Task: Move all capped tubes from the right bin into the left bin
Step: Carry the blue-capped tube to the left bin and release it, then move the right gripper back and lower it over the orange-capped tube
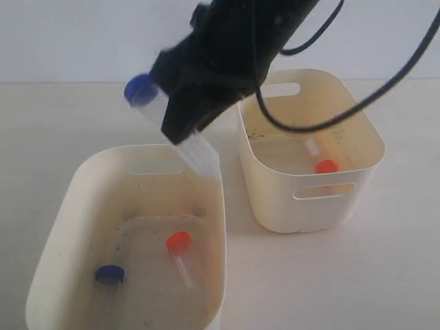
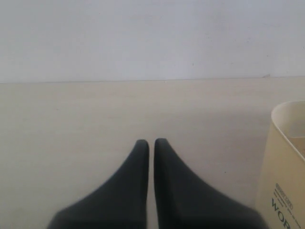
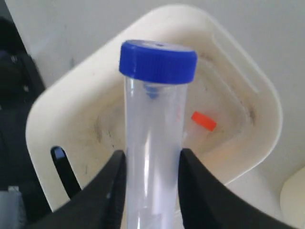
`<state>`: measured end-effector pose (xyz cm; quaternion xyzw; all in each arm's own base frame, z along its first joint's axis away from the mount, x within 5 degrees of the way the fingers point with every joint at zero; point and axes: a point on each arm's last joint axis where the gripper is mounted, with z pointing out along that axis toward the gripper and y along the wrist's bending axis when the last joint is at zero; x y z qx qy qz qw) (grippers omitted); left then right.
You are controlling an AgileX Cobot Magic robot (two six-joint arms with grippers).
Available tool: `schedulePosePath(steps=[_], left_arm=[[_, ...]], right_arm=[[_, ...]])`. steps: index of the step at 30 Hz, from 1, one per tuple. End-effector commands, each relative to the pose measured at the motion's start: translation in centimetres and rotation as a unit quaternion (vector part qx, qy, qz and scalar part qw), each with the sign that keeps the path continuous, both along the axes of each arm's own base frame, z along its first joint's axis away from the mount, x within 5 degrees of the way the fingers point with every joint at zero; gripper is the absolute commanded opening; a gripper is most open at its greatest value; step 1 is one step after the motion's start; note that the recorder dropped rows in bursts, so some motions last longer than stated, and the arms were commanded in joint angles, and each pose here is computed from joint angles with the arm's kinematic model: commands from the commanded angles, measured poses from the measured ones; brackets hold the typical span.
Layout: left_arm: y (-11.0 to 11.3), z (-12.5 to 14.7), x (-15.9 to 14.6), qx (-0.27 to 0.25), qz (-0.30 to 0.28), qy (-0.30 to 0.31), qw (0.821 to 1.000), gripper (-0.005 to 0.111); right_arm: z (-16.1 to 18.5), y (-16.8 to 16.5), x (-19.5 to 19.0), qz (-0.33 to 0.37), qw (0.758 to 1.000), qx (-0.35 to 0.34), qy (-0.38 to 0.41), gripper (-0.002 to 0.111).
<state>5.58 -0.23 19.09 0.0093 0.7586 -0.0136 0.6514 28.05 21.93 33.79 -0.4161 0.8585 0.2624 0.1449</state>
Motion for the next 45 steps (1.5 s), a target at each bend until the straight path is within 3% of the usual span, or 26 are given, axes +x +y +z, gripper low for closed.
schedulePosePath(steps=[1,7,9,13,14,15,16,17,18,19,20,23,26,28,29,37,45], left_arm=[[0.0,0.1,0.0,-0.004,0.001,-0.004,1.000,0.004],[0.0,0.1,0.0,-0.004,0.001,-0.004,1.000,0.004],[0.0,0.1,0.0,-0.004,0.001,-0.004,1.000,0.004],[0.0,0.1,0.0,-0.004,0.001,-0.004,1.000,0.004],[0.0,0.1,0.0,-0.004,0.001,-0.004,1.000,0.004],[0.0,0.1,0.0,-0.004,0.001,-0.004,1.000,0.004],[0.0,0.1,0.0,-0.004,0.001,-0.004,1.000,0.004],[0.0,0.1,0.0,-0.004,0.001,-0.004,1.000,0.004],[0.0,0.1,0.0,-0.004,0.001,-0.004,1.000,0.004],[0.0,0.1,0.0,-0.004,0.001,-0.004,1.000,0.004],[0.0,0.1,0.0,-0.004,0.001,-0.004,1.000,0.004],[0.0,0.1,0.0,-0.004,0.001,-0.004,1.000,0.004],[0.0,0.1,0.0,-0.004,0.001,-0.004,1.000,0.004],[0.0,0.1,0.0,-0.004,0.001,-0.004,1.000,0.004],[0.0,0.1,0.0,-0.004,0.001,-0.004,1.000,0.004],[0.0,0.1,0.0,-0.004,0.001,-0.004,1.000,0.004],[0.0,0.1,0.0,-0.004,0.001,-0.004,1.000,0.004]], right_arm=[[-2.8,1.0,-1.4,0.050,0.998,-0.043,-0.025,0.001],[-4.8,1.5,-2.0,0.043,0.998,-0.042,-0.019,0.004],[-5.0,1.6,-2.0,0.041,0.998,-0.038,-0.016,0.015],[-4.8,1.9,-1.6,0.023,0.999,-0.017,-0.031,0.048],[-4.7,2.0,-1.2,-0.007,0.999,-0.008,-0.033,0.050],[-4.5,2.1,-1.1,-0.021,0.999,-0.004,-0.030,0.043],[-3.9,2.1,-0.9,-0.029,0.999,0.000,-0.039,0.020],[-3.4,2.1,-0.8,-0.027,0.999,0.000,-0.046,0.007],[-2.5,2.1,-0.5,-0.031,0.998,-0.001,-0.060,0.000],[-1.8,2.0,-0.2,-0.044,0.997,-0.004,-0.068,0.000],[-0.4,1.5,0.6,-0.125,0.989,-0.018,-0.072,0.000],[3.0,-0.7,2.8,-0.303,0.940,-0.060,-0.146,0.000],[5.1,-3.0,4.3,-0.370,0.883,-0.140,-0.252,0.000],[4.7,-4.2,4.8,-0.390,0.853,-0.236,-0.254,0.000],[4.2,-4.0,5.5,-0.388,0.845,-0.251,-0.267,0.000],[-2.4,-3.4,9.1,-0.368,0.856,-0.308,-0.194,0.000],[-6.2,-7.2,11.4,-0.426,0.860,-0.277,-0.053,0.000]])
